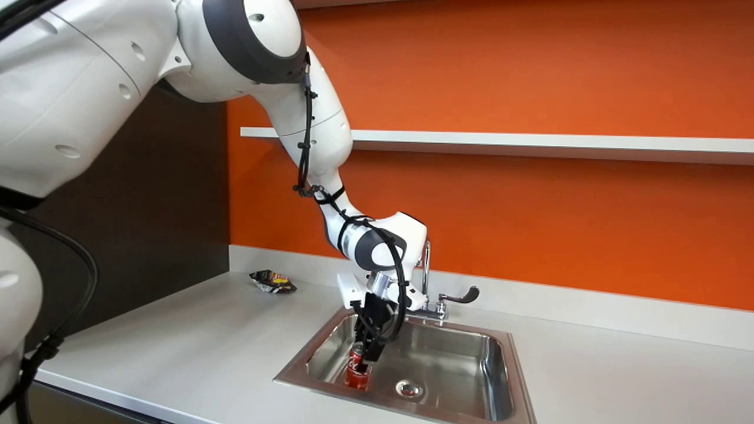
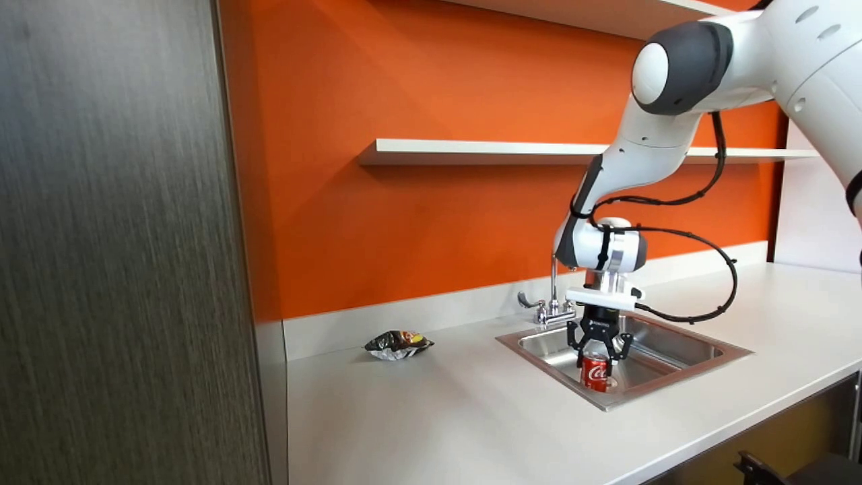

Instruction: Put the can in the sink

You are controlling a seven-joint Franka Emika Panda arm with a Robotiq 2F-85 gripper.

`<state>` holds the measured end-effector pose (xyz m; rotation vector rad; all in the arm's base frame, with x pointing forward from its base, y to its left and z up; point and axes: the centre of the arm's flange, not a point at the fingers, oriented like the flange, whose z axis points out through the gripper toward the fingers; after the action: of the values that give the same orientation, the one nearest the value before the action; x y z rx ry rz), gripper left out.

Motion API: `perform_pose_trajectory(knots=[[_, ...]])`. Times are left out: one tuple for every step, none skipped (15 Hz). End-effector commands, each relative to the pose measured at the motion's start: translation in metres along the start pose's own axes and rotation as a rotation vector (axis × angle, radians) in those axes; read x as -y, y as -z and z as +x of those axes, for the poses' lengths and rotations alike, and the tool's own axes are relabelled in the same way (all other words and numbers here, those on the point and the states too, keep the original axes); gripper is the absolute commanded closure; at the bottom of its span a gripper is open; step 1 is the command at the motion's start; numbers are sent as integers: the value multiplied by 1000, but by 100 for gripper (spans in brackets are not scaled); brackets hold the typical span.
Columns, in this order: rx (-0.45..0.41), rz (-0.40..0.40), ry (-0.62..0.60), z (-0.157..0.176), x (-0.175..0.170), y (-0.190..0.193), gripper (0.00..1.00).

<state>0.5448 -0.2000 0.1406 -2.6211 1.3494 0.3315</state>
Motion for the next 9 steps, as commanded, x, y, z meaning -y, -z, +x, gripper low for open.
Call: perform_pose_trajectory(knots=[[-10, -16, -16, 6, 7, -1, 62], [-9, -20, -17, 7, 6, -3, 62], [-9, -23, -18, 7, 6, -4, 62], [-7, -28, -19, 7, 6, -7, 62], [-6, -30, -20, 7, 6, -8, 62], [-4, -34, -19, 7, 6, -9, 62], [-4, -38, -20, 7, 6, -10, 62], [-2, -40, -20, 7, 6, -11, 60], [-2, -43, -20, 7, 6, -12, 35]])
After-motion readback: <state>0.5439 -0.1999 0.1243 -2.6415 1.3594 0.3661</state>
